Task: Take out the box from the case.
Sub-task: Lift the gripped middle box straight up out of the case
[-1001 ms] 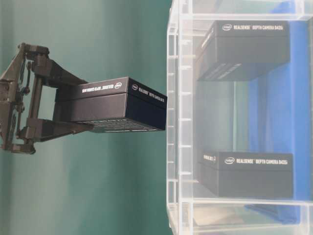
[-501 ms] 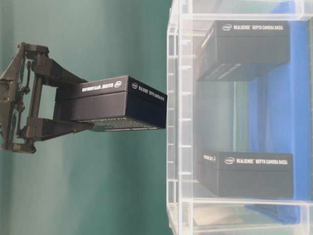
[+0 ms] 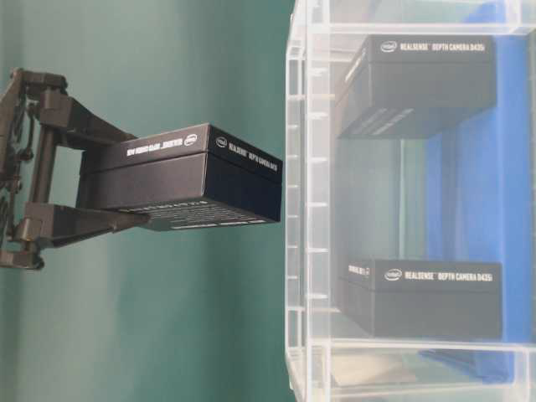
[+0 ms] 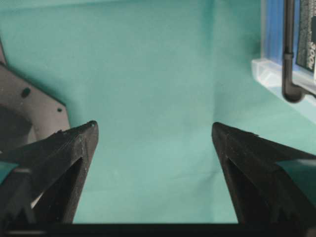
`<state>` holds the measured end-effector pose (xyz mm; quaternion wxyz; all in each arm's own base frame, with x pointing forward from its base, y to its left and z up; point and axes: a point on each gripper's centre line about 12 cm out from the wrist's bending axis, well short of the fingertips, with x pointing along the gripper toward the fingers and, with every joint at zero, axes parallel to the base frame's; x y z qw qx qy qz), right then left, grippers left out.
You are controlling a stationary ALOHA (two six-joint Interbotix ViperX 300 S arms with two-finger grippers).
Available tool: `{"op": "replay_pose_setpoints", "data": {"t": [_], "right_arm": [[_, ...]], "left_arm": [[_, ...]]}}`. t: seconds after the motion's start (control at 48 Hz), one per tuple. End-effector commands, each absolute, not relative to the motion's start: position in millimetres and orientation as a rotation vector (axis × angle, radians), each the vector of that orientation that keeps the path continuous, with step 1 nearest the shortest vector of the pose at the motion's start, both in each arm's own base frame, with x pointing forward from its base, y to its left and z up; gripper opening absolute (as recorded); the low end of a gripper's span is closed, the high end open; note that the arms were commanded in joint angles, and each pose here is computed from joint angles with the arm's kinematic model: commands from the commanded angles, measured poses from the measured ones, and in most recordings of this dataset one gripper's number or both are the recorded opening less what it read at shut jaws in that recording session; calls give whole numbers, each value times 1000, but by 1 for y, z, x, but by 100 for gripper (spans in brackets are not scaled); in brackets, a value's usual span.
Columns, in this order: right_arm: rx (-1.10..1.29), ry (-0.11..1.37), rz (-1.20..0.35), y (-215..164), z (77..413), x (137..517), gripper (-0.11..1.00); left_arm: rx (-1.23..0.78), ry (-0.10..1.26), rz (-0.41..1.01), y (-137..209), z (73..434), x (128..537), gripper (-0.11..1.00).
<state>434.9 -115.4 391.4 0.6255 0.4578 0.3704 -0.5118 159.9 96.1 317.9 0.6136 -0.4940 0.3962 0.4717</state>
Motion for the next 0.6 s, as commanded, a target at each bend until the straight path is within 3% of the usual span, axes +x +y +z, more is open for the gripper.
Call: {"op": "replay_pose_setpoints", "data": {"t": [0.0, 0.584], "right_arm": [[1072, 785, -1124, -102, 424, 422, 68], [1070, 852, -1125, -25, 423, 421, 68]], "left_arm": [[-1135, 898, 1087, 97, 322, 160, 96], [-1134, 897, 1085, 96, 321, 158, 96]]}}
